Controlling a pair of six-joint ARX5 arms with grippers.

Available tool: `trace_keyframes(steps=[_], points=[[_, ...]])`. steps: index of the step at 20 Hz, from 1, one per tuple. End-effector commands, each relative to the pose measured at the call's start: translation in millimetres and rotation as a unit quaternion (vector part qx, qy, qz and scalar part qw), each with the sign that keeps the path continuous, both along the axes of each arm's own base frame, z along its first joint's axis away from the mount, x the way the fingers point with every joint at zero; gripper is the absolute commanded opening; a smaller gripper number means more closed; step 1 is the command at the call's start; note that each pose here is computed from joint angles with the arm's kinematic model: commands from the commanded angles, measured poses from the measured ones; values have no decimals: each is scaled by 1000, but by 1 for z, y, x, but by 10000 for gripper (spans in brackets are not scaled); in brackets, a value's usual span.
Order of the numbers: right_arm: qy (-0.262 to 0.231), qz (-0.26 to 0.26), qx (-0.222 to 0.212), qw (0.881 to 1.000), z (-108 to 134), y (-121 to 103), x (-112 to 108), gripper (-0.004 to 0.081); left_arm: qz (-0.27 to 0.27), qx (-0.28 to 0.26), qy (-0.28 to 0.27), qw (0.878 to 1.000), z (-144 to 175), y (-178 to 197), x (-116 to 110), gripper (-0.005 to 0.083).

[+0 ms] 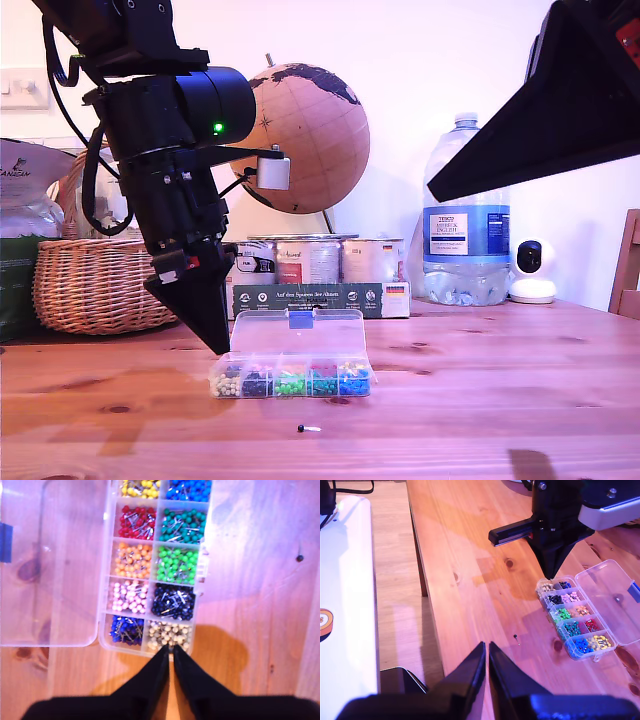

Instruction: Sort the loose pins on the table into their correct compartments

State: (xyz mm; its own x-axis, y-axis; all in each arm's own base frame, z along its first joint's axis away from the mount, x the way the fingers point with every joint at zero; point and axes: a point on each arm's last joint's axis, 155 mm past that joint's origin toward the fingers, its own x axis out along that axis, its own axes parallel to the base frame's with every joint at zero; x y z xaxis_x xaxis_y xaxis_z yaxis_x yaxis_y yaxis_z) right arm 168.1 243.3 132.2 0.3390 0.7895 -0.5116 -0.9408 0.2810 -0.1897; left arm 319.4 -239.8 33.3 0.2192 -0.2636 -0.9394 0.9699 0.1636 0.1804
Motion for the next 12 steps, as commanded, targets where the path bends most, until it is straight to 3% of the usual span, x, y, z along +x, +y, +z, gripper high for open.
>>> trace_keyframes(steps=[1, 9, 12], points=[[-4, 2, 7, 1000, 6, 3, 0, -13, 0, 2, 13, 1000, -10, 1, -4, -24], [-4, 2, 7, 1000, 6, 3, 0, -13, -1, -4, 6, 1000, -8, -2, -1, -20], [-4, 2, 7, 1000, 6, 3, 0, -13, 0, -2, 5, 1000, -8, -2, -1, 18]])
